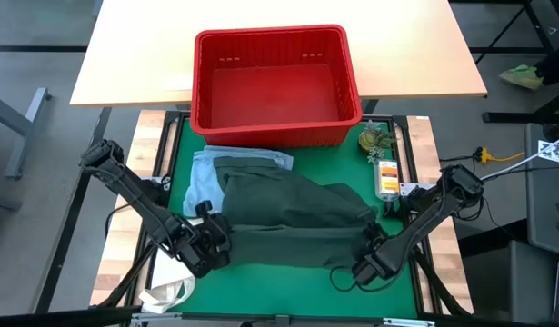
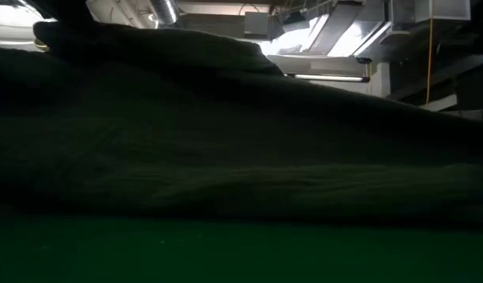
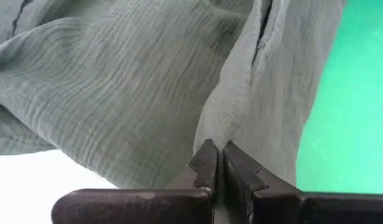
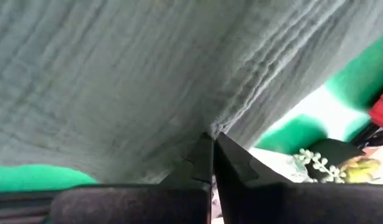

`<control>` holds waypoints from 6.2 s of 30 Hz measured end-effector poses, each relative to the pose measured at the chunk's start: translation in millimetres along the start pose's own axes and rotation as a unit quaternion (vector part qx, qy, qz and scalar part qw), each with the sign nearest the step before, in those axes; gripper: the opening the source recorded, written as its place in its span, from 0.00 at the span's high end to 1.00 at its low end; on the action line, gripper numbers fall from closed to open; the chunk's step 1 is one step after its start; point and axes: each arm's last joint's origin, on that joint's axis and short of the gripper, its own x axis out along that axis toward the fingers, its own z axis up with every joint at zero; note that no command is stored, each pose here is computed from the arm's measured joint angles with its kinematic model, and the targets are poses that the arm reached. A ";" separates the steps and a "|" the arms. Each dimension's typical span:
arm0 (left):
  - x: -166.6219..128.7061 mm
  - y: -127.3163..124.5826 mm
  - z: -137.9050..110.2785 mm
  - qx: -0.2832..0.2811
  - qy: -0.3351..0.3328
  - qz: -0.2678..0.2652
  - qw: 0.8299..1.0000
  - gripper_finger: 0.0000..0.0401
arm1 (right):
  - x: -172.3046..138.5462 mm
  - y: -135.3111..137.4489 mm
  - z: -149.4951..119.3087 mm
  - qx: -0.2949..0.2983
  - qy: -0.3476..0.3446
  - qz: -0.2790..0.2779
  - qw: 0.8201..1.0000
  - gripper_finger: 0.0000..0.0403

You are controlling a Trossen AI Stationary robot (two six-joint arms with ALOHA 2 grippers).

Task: Fold Laundry from Bin
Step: Fold the green polo shirt

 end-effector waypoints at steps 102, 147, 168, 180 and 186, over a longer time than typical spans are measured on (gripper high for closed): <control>23.7 -51.9 -51.1 0.034 0.206 -0.101 0.973 0.69 | -31.2 53.8 32.8 -0.066 -0.094 0.097 0.989 0.51; 55.3 -39.3 -6.6 0.146 0.011 -0.021 0.989 0.69 | 30.3 -67.5 184.9 -0.073 -0.365 -0.210 0.904 0.60; 47.9 -47.7 -16.0 0.130 0.054 -0.079 0.987 0.69 | 12.0 -85.8 190.2 -0.028 -0.362 -0.258 0.896 0.89; 47.6 -48.7 -17.4 0.095 0.054 -0.075 0.991 0.69 | 6.2 -98.5 189.5 0.007 -0.335 -0.300 0.893 0.94; 53.7 -42.9 -12.6 0.091 0.070 -0.067 0.991 0.69 | 10.1 -97.1 186.3 0.007 -0.314 -0.298 0.901 0.92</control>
